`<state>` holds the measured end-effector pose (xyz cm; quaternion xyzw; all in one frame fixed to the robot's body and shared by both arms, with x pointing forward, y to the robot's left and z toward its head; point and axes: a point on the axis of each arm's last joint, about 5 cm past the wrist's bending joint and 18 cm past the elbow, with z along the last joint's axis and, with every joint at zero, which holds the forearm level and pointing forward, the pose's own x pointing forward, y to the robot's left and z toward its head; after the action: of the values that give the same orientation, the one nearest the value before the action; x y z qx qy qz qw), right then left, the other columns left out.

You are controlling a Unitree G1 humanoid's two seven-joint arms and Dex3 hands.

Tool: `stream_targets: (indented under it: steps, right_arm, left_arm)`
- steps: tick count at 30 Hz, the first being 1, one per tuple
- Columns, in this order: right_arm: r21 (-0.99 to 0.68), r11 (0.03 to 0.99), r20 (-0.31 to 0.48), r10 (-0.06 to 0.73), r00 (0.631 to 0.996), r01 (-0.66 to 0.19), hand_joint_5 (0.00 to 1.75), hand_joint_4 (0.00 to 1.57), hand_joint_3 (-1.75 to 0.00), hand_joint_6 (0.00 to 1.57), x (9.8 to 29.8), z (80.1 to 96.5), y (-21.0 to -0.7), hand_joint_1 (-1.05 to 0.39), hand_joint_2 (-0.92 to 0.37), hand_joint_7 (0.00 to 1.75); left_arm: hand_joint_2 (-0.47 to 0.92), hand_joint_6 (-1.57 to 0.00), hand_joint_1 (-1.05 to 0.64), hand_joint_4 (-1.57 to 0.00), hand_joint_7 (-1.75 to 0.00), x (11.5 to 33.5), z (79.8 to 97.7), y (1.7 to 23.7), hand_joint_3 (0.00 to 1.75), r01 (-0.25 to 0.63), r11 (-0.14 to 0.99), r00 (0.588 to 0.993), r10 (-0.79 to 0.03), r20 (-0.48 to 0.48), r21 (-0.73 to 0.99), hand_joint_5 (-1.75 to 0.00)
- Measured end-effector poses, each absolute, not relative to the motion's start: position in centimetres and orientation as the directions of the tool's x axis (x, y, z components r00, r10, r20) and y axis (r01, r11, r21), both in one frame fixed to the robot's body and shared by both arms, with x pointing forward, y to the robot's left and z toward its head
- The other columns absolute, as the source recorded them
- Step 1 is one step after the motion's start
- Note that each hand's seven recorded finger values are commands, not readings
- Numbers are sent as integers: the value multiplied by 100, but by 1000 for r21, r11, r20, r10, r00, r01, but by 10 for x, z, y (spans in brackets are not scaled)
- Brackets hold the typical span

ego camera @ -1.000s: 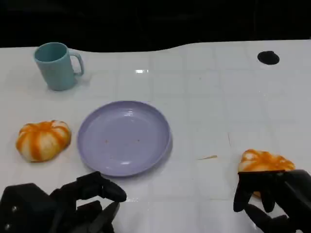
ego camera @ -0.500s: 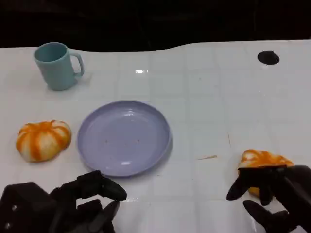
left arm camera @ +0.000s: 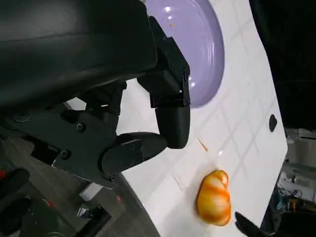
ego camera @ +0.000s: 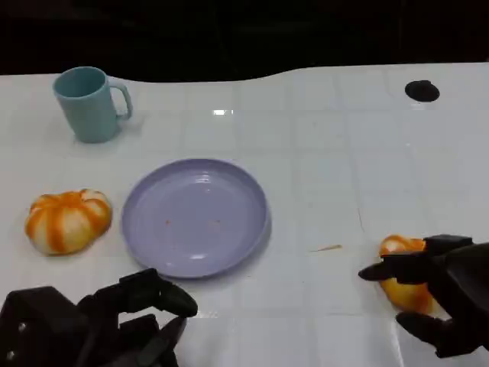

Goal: Grasp the bread from the table and place it into the plate.

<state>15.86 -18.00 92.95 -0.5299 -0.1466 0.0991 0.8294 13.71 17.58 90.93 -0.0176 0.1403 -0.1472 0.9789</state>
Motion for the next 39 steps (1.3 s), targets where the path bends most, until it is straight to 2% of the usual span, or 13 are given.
stream_targets:
  steps: [3, 8, 18, 26, 39]
  right_arm:
    - [-923, 385, 107, 309, 945, -21, 39, 26, -24, 54, 158, 935, -181, -30, -61, 0]
    - [-950, 308, 42, 296, 954, -54, 38, 10, -8, 40, 157, 945, -182, -35, -72, 0]
    - [-968, 224, -45, 289, 956, -113, 43, 3, -1, 34, 160, 949, -179, -38, -74, 0]
    - [-964, 192, -126, 274, 953, -183, 44, 5, -1, 35, 171, 938, -178, -39, -76, 0]
    - [-944, 151, -252, 238, 938, -292, 37, 14, -2, 40, 201, 907, -176, -43, -84, 1]
  left_arm:
    - [76, -61, -27, -67, -132, 137, 909, 176, 75, 284, 956, 917, -294, -269, -76, -175]
    - [75, -61, -31, -67, -132, 137, 909, 175, 74, 285, 956, 917, -295, -270, -77, -175]
    - [76, -61, -27, -68, -131, 138, 910, 175, 74, 289, 954, 915, -300, -271, -78, -175]
    - [76, -62, -29, -68, -131, 138, 910, 174, 74, 292, 953, 914, -303, -271, -79, -175]
    - [74, -63, -30, -68, -130, 137, 911, 173, 76, 293, 953, 915, -304, -267, -82, -175]
